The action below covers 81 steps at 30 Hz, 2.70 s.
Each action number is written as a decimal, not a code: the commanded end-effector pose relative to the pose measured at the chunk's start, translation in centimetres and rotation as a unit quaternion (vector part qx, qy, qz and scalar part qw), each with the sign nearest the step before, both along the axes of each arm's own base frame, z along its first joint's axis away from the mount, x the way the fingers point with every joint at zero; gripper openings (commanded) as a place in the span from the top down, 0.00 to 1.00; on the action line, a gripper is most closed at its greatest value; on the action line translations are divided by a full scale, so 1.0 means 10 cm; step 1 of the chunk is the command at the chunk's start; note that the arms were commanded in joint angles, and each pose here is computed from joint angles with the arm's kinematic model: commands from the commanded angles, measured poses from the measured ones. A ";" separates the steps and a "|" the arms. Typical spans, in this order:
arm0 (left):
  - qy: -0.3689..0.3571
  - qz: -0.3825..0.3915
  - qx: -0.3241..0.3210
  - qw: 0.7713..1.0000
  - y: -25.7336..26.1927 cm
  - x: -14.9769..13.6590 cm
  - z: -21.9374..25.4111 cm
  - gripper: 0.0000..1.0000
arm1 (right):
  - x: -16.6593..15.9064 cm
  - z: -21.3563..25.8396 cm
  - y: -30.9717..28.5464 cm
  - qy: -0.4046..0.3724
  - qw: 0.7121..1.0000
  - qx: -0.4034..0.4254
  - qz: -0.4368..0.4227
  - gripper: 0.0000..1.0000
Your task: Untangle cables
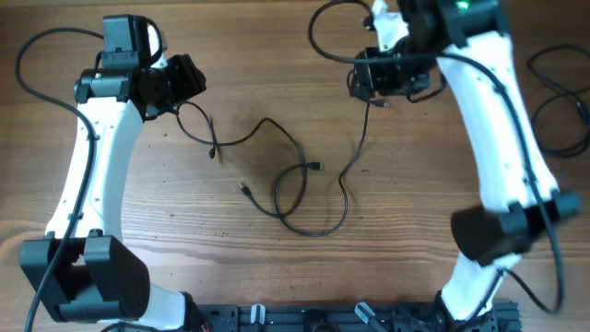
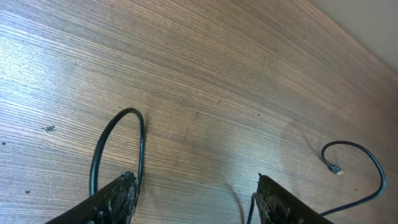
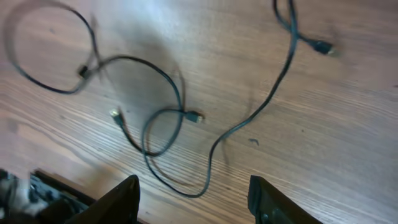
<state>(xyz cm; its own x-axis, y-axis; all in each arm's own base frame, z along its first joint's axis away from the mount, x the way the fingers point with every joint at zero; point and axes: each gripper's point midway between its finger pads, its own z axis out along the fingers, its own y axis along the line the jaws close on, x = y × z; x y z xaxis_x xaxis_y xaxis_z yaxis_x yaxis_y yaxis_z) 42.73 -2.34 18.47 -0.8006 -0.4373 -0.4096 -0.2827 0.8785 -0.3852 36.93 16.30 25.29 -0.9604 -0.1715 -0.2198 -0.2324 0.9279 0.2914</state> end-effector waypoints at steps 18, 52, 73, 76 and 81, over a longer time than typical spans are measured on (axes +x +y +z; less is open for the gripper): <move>0.004 0.022 -0.006 1.000 0.03 0.02 0.00 0.35 | -0.89 -2.35 0.33 0.124 0.991 -0.029 -0.036 0.65; 0.003 0.022 -0.006 1.000 0.03 0.02 0.00 0.28 | 0.24 1.44 -2.71 -0.268 0.864 -0.043 -0.424 0.96; 0.008 0.038 -0.019 0.999 0.02 0.02 0.00 0.25 | 0.72 -0.32 -4.23 -0.133 0.862 -0.044 -0.488 0.00; 0.007 0.037 -0.018 0.999 0.02 0.02 0.00 0.26 | 0.78 0.06 -3.57 -0.164 0.910 0.018 -0.381 0.00; -0.046 0.043 0.060 0.996 0.49 0.06 0.30 0.34 | 0.82 0.21 -2.16 -0.148 0.967 0.081 -0.189 0.00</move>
<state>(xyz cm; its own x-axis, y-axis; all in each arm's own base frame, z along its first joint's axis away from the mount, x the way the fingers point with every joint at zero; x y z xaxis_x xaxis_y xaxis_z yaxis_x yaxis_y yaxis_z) 43.05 -1.52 18.56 -0.7856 -0.4441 -0.4309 -0.2978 0.8818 -0.3658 44.66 -12.73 25.86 -0.7859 0.4104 -0.4626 0.2550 0.8965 0.3622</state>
